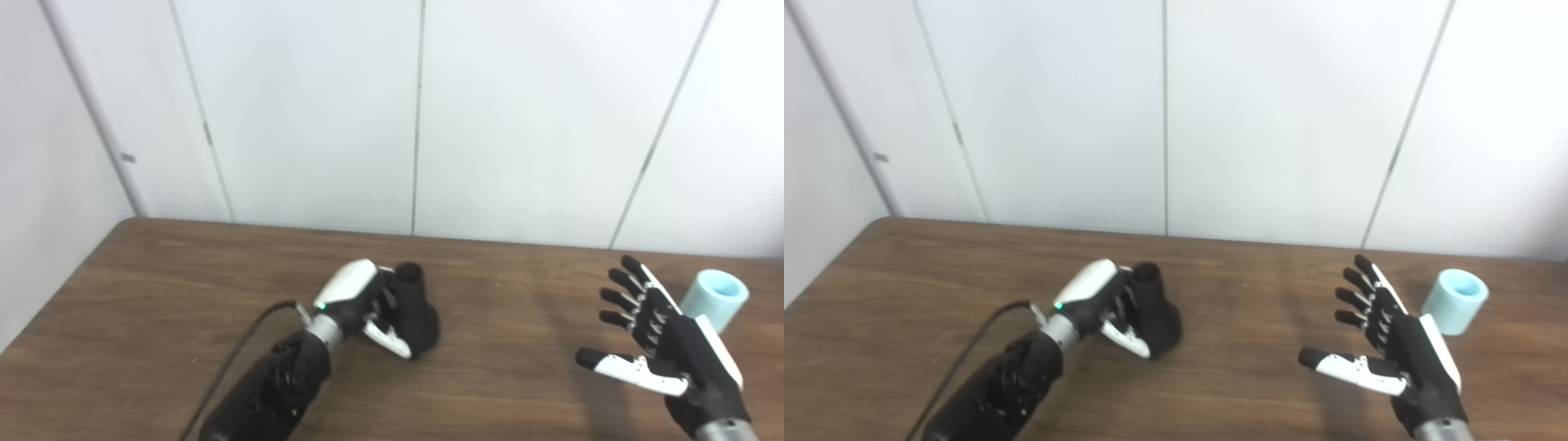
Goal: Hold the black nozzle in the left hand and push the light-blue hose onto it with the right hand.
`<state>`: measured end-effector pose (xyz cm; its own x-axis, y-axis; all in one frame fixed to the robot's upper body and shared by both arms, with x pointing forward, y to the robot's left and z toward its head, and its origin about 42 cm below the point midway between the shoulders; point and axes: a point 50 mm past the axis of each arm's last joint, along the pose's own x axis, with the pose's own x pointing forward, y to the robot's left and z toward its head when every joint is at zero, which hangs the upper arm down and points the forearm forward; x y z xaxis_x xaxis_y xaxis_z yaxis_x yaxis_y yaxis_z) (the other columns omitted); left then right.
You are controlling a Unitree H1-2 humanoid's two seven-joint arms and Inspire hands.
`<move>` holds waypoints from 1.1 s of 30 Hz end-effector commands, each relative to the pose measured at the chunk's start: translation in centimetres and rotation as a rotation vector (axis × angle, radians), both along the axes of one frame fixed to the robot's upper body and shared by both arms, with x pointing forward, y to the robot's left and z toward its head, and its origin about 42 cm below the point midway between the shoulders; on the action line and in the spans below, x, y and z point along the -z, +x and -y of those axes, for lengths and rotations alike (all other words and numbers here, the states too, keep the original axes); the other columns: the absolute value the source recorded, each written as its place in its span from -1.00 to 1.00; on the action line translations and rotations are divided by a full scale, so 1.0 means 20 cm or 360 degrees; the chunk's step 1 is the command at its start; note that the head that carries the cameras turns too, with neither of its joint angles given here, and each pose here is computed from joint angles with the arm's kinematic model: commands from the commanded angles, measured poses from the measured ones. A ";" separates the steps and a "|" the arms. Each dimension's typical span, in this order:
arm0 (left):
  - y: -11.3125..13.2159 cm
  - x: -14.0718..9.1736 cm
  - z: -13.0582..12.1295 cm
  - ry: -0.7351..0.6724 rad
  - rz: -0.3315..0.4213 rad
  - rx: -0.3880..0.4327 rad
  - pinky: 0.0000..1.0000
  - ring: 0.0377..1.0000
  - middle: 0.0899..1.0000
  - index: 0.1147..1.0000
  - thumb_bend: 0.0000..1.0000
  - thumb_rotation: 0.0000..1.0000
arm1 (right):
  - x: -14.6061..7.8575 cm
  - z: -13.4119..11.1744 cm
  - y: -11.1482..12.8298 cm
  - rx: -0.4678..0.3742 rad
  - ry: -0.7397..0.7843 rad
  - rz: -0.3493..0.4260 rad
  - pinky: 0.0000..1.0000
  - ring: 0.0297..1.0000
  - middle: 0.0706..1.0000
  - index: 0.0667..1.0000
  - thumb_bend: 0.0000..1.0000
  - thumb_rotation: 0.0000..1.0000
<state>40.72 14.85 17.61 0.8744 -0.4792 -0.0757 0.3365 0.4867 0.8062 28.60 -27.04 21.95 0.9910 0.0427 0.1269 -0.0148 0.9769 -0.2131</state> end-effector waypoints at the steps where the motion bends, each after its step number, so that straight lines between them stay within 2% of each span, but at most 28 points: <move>1: -0.03 0.08 0.12 0.0048 -0.0080 0.0143 -0.30 -0.14 -0.18 -0.16 0.05 -1.00 | -0.09 0.00 0.02 -0.0031 -0.0021 0.0183 0.47 0.70 0.81 0.91 0.62 -0.50; 7: -0.01 0.14 0.22 0.0117 -0.0060 0.0151 -0.20 -0.06 -0.13 -0.17 0.05 -1.00 | -0.09 -0.01 0.02 -0.0043 -0.0013 0.0205 0.43 0.68 0.79 0.89 0.67 -0.44; 12: 0.00 0.18 0.24 0.0175 -0.0028 0.0143 -0.18 -0.06 -0.12 -0.17 0.05 -1.00 | -0.10 -0.02 0.01 -0.0045 -0.0018 0.0219 0.42 0.68 0.79 0.88 0.67 -0.43; 18: 0.03 0.23 0.23 0.0253 -0.0008 0.0125 -0.16 -0.08 -0.15 -0.16 0.05 -1.00 | -0.15 0.09 0.00 -0.0011 -0.0061 0.0256 0.47 0.69 0.80 0.89 0.69 -0.40; 20: 0.04 0.24 0.22 0.0270 -0.0016 0.0113 -0.15 -0.08 -0.17 -0.16 0.05 -1.00 | -0.19 0.14 -0.01 0.0001 -0.0118 0.0266 0.47 0.66 0.78 0.87 0.71 -0.37; 26: 0.03 0.29 0.16 0.0273 -0.0050 0.0072 -0.20 -0.14 -0.22 -0.15 0.05 -1.00 | -0.42 0.29 -0.04 0.0081 -0.0366 0.0311 0.35 0.59 0.73 0.81 0.76 -0.31; 27: 0.03 0.30 0.15 0.0277 -0.0055 0.0068 -0.14 -0.14 -0.22 -0.15 0.05 -1.00 | -0.46 0.32 -0.04 0.0089 -0.0417 0.0326 0.35 0.59 0.72 0.77 0.78 -0.39; 28: 0.03 0.31 0.14 0.0281 -0.0058 0.0067 -0.12 -0.14 -0.22 -0.15 0.05 -1.00 | -0.49 0.34 -0.03 0.0094 -0.0451 0.0335 0.33 0.58 0.72 0.78 0.77 -0.38; 30: 0.03 0.32 0.11 0.0285 -0.0062 0.0062 -0.06 -0.12 -0.21 -0.15 0.05 -1.00 | -0.55 0.40 -0.01 0.0086 -0.0598 0.0364 0.27 0.55 0.71 0.77 0.73 -0.43; 33: 0.04 0.32 0.04 0.0283 -0.0054 0.0052 0.06 -0.01 -0.15 -0.17 0.05 -1.00 | -0.71 0.47 0.07 0.0062 -0.1008 0.0312 0.24 0.54 0.71 0.71 0.75 -0.52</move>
